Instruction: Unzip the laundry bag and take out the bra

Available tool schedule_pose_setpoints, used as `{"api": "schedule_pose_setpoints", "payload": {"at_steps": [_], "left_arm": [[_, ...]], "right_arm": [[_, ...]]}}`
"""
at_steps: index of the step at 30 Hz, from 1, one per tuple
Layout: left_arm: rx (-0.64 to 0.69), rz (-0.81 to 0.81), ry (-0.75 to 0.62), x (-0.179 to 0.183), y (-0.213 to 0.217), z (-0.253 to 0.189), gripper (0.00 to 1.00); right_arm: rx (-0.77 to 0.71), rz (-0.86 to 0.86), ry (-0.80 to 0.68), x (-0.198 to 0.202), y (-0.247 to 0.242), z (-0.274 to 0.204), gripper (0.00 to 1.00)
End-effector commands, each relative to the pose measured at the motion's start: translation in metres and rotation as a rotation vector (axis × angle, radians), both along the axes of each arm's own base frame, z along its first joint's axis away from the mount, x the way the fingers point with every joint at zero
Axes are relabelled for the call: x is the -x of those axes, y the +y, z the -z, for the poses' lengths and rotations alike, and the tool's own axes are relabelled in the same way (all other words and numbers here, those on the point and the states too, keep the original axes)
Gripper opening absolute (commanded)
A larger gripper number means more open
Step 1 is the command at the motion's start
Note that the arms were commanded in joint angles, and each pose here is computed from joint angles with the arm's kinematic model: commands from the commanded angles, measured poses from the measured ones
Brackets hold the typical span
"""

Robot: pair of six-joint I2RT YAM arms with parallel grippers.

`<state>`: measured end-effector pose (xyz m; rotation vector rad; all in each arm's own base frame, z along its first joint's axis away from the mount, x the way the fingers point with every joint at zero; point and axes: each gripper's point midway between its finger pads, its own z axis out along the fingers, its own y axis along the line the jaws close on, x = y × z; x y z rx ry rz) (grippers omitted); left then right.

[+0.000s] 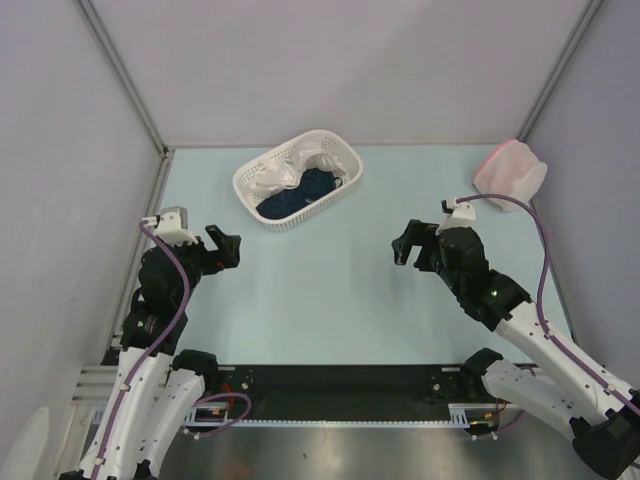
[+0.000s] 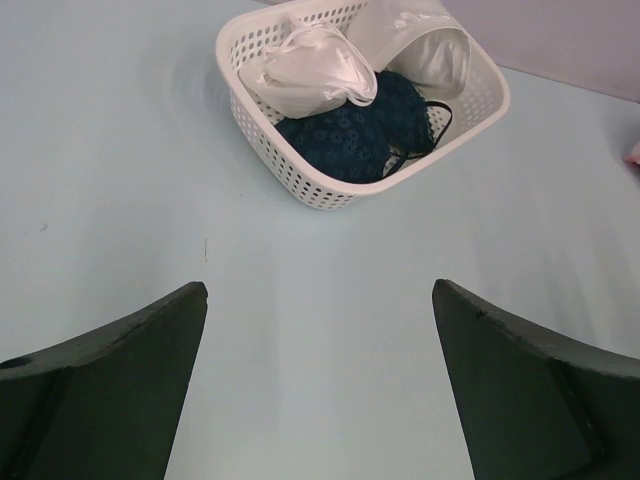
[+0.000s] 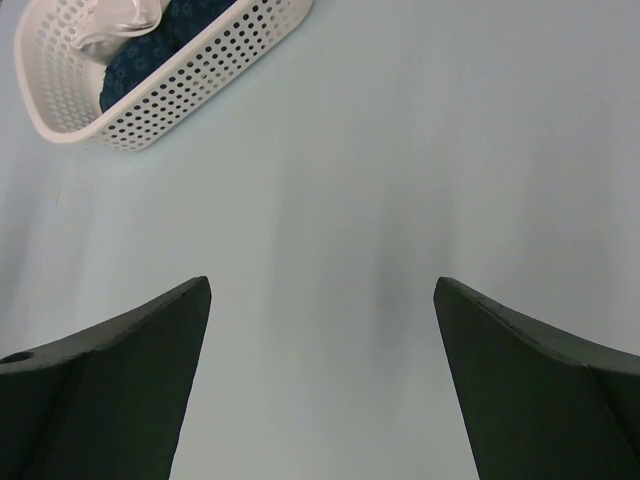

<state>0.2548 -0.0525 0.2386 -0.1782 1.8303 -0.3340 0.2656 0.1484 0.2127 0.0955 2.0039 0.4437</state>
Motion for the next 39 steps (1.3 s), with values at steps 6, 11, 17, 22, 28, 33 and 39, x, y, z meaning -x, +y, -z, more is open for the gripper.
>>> {"api": "schedule_pose_setpoints", "payload": {"at_steps": [6,11,17,22,28,33,39], "left_arm": [[0.008,-0.031,-0.026,-0.003,0.005,-0.007,0.99],[0.012,-0.011,-0.027,-0.003,0.002,-0.007,1.00],[0.011,-0.012,-0.024,-0.004,0.002,-0.006,0.99],[0.008,-0.014,-0.021,-0.004,0.002,-0.005,1.00],[0.007,-0.021,-0.022,-0.004,0.004,-0.005,1.00],[0.006,-0.022,-0.019,-0.004,0.004,-0.004,1.00],[0.001,-0.036,-0.021,-0.005,0.006,-0.005,1.00]], "right_arm": [[0.026,0.059,-0.024,-0.006,-0.012,-0.006,1.00],[0.044,0.098,-0.021,-0.014,-0.019,-0.007,1.00],[0.125,0.159,-0.038,-0.038,-0.047,-0.023,1.00],[0.236,0.288,0.001,-0.072,-0.094,-0.032,1.00],[0.304,0.514,0.022,-0.122,-0.160,-0.039,1.00],[0.219,0.594,0.045,-0.156,-0.208,-0.037,1.00],[0.240,0.685,0.119,-0.183,-0.259,-0.010,1.00]]}}
